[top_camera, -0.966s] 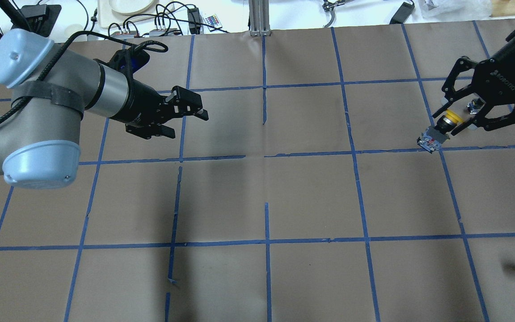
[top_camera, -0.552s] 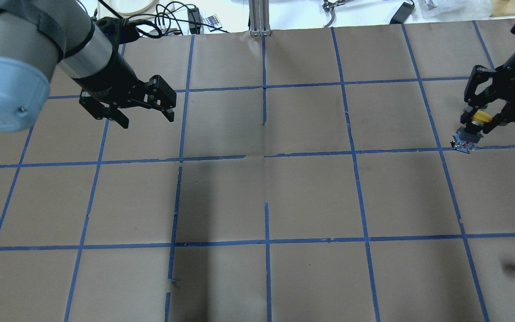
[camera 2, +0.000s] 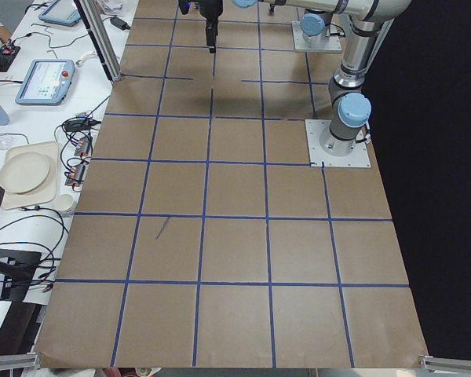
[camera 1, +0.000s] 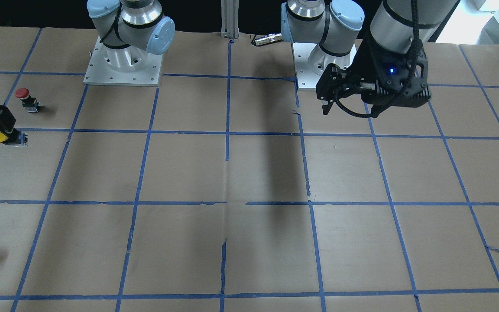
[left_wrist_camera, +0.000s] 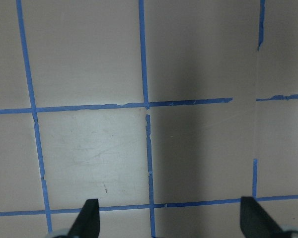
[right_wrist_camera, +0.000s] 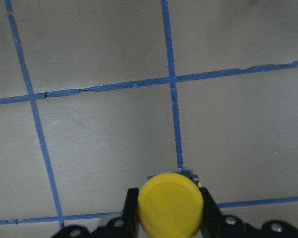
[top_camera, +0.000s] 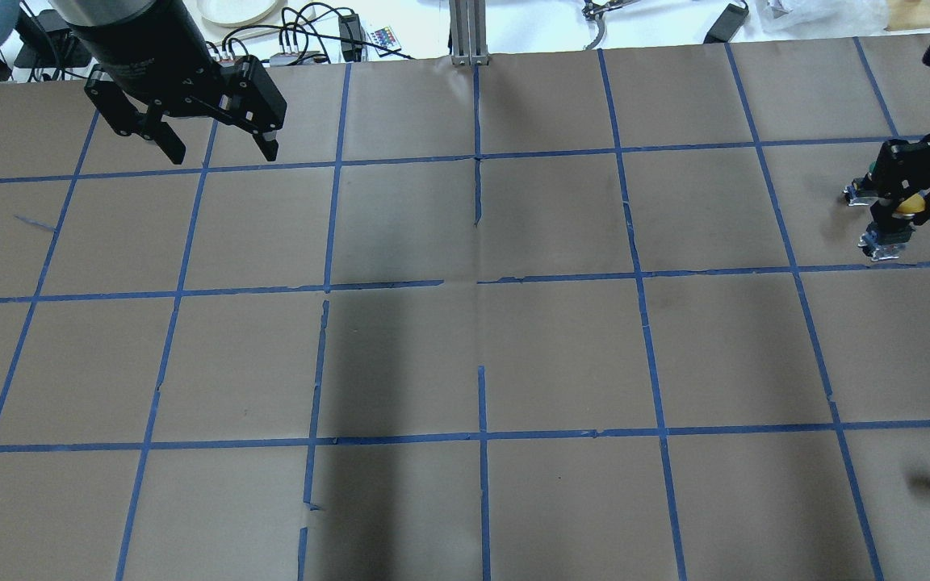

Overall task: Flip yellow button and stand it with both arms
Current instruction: 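Carry the button with the right gripper beside the green button while the left arm retracts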

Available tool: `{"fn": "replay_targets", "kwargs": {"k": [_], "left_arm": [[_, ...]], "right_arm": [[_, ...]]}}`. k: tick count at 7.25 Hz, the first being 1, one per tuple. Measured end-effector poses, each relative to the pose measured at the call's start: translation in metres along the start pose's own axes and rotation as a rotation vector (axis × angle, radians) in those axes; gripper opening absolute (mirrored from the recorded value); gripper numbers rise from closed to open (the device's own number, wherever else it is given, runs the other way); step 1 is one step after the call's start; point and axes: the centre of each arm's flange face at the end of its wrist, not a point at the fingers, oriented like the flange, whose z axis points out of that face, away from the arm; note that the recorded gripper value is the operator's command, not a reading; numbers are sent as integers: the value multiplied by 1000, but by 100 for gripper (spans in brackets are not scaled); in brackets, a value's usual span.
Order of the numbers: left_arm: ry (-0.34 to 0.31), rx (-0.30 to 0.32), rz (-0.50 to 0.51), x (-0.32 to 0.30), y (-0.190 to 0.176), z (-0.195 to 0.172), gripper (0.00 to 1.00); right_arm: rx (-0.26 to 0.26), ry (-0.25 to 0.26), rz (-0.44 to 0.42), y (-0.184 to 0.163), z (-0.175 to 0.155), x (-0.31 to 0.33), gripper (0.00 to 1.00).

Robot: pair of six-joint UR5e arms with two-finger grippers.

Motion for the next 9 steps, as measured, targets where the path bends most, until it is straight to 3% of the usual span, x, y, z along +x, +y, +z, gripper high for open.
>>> {"fn": "replay_targets", "kwargs": {"k": [2, 5, 9], "left_arm": [[-29, 16, 6, -2, 0, -7, 100], [-30, 12, -1, -7, -7, -4, 100], [-12, 41, -4, -6, -11, -18, 100]], "right_arm": [[65, 25, -74, 6, 27, 44, 2], [170, 38, -46, 9, 72, 90, 2], [175, -5, 90, -1, 114, 116, 3]]}}
